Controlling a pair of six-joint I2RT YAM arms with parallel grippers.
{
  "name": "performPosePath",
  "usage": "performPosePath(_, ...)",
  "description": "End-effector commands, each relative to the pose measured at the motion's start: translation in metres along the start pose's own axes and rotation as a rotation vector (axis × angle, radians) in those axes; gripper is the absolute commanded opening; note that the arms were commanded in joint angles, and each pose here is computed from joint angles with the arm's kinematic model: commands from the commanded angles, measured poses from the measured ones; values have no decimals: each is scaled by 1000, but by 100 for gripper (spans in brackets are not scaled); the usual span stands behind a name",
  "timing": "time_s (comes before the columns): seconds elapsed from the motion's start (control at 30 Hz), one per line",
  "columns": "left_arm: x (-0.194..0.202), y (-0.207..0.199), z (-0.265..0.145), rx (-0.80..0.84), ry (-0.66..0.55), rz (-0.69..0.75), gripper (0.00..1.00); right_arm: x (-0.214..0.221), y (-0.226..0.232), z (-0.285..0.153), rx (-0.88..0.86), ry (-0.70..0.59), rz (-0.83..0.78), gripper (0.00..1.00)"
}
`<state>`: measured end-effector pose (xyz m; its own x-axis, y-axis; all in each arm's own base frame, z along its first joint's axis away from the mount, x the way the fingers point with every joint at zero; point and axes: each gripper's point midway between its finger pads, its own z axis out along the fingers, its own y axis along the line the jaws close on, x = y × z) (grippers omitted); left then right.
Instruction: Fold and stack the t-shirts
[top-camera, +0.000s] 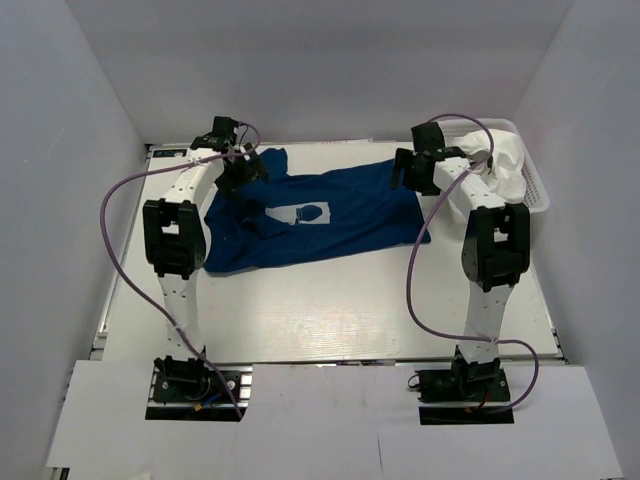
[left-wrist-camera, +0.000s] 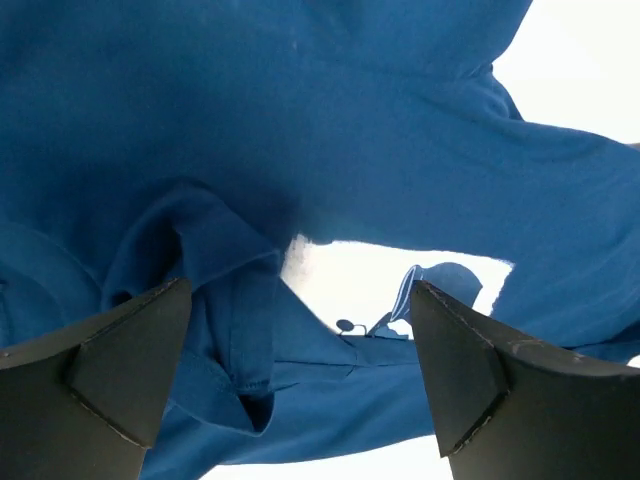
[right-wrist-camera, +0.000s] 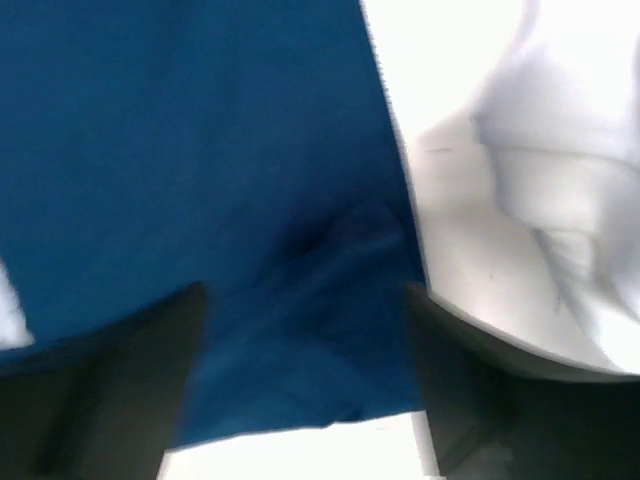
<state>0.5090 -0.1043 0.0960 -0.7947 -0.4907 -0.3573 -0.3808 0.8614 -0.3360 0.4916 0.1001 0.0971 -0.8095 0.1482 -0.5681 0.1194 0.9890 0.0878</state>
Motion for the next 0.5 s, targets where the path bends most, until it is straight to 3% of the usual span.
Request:
performPosePath(0.0,-30,-10,-49,27,-98,58,100,-24,33,-44,-176,-84,-56,90)
performPosePath(0.1,-5,17,-70,-39,-90,75,100,25,45,-40,-274,18,-79,90)
performPosePath(0.13,4,25,-75,-56,-82,75,100,23,49,-49,-296,-5,-73,90)
performPosePath(0.17,7,25,-101,-31,-120,76,100,30,51,-50,-308,7,-78,90)
performPosePath(0.2,32,44,-93,-60,-78,75,100,59,44,-42,-295,66,-77,90)
performPosePath(0.23,42,47,-98,-43,-75,75,100,53,46,-47,-307,26,-83,90)
performPosePath(0.37,92,34,-107,195,-52,114,100,78,39,-36,-305,77,-95,90)
performPosePath(0.47,114,8,-87,413,-23,113,100,78,46,-27,-344,65,-101,90)
